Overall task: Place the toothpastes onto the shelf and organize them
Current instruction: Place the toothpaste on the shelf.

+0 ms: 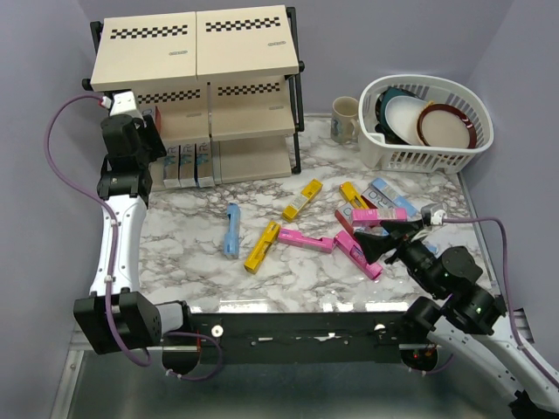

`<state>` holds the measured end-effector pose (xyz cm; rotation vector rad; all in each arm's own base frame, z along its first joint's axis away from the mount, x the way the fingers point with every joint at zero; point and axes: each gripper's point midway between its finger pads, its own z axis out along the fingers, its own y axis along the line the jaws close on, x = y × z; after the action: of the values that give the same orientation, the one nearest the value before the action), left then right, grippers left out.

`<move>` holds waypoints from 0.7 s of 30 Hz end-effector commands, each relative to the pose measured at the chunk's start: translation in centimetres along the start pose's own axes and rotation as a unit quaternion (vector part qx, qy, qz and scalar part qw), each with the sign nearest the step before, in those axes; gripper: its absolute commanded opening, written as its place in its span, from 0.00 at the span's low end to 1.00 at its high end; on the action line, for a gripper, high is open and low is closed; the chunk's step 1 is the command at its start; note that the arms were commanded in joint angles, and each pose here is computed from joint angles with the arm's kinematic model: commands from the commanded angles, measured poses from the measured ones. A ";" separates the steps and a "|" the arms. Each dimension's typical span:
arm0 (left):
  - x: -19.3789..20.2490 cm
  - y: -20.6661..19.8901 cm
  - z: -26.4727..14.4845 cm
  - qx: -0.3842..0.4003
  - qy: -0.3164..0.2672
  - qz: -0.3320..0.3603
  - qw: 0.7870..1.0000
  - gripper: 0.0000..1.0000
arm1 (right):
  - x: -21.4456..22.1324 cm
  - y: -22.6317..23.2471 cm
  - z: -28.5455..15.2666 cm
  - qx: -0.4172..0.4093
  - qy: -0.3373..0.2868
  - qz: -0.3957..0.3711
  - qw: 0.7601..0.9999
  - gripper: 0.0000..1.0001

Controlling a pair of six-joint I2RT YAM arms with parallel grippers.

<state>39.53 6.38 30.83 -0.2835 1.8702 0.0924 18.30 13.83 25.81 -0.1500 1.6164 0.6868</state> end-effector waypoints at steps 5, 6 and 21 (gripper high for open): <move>-2.1 -0.2 2.4 0.009 -0.087 -0.002 0.996 0.55 | 0.9 2.1 0.8 -0.065 0.008 -0.022 0.998 1.00; -2.0 -0.2 2.7 0.009 -0.091 0.000 0.996 0.55 | 0.9 2.2 0.7 -0.067 0.009 -0.022 0.997 1.00; -3.1 1.6 5.9 -0.007 -0.132 0.055 0.990 0.56 | 0.7 2.4 -0.1 -0.081 -0.002 -0.018 0.997 1.00</move>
<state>44.49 8.21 29.00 -0.2048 1.7214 0.1619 17.10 15.67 26.09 -0.2702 1.5676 0.7791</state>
